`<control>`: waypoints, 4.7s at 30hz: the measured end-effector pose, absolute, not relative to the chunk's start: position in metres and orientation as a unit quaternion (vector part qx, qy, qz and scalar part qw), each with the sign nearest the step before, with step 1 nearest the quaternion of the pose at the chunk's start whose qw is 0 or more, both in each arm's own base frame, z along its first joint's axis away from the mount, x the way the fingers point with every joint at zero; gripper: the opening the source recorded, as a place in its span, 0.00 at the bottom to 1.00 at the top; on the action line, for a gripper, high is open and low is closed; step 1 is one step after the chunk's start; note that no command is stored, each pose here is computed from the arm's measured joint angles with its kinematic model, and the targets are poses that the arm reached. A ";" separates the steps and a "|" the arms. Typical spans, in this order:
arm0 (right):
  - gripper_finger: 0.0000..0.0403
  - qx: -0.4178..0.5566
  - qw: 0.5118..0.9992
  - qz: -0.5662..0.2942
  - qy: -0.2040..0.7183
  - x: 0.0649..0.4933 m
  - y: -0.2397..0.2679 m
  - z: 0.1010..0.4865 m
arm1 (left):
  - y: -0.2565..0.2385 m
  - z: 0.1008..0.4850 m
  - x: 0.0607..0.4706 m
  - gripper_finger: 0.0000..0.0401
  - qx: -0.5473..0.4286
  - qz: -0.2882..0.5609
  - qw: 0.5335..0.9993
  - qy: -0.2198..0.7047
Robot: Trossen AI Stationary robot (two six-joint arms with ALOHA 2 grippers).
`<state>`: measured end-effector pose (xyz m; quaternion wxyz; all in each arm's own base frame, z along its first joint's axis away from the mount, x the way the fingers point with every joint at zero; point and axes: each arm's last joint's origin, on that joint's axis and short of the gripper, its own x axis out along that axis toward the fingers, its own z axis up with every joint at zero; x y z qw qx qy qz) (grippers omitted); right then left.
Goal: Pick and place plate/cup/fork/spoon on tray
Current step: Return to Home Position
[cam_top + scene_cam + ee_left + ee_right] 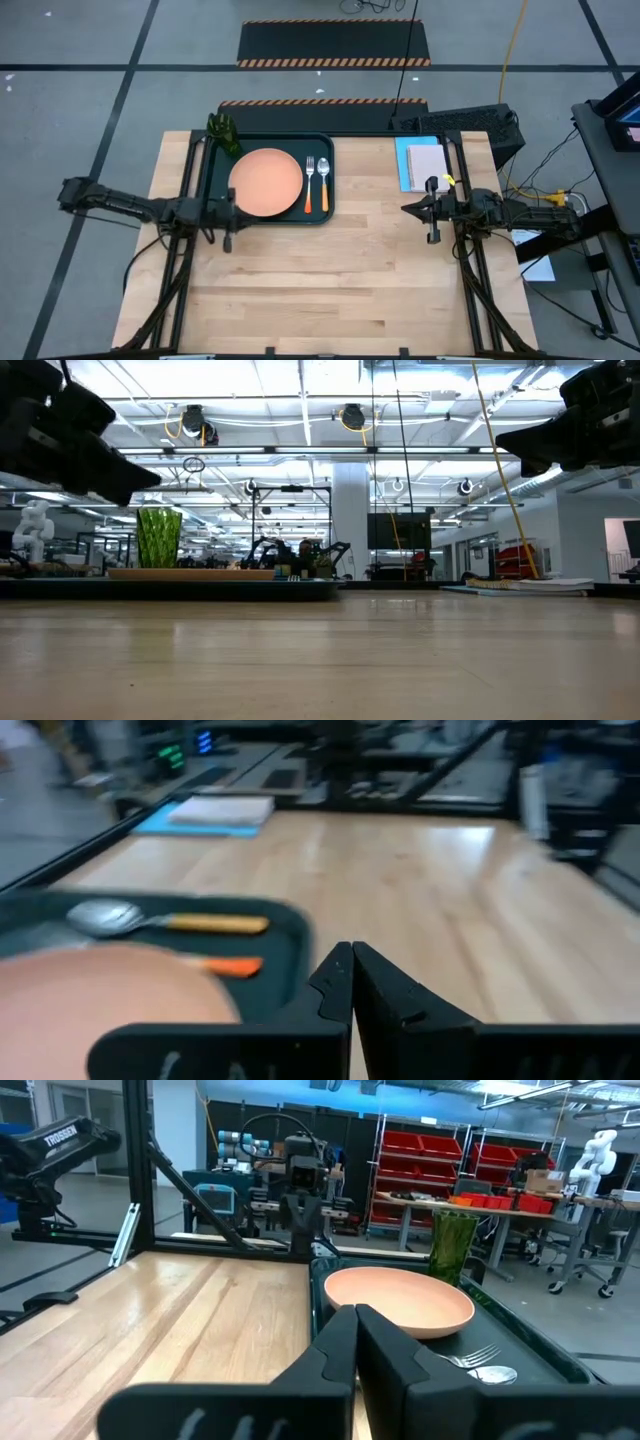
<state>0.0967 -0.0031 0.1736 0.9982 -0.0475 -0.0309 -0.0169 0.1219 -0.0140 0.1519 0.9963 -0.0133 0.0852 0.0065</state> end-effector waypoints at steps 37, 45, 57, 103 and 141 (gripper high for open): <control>0.00 -0.048 0.998 -0.017 -0.031 0.097 -0.003 0.174 | -0.003 0.165 0.100 0.01 0.050 0.001 0.999 0.014; 0.00 -0.048 0.998 -0.017 -0.031 0.097 -0.003 0.174 | -0.002 0.165 0.100 0.01 0.066 0.009 0.998 0.014; 0.00 -0.048 0.998 -0.017 -0.031 0.097 -0.003 0.174 | 0.002 0.165 0.100 0.01 0.030 0.029 0.999 0.011; 0.00 -0.048 0.998 -0.017 -0.031 0.097 -0.003 0.174 | 0.002 0.165 0.100 0.01 0.011 0.029 0.999 0.008; 0.00 -0.048 0.998 -0.017 -0.031 0.097 -0.003 0.174 | 0.002 0.165 0.100 0.01 0.011 0.029 0.999 0.008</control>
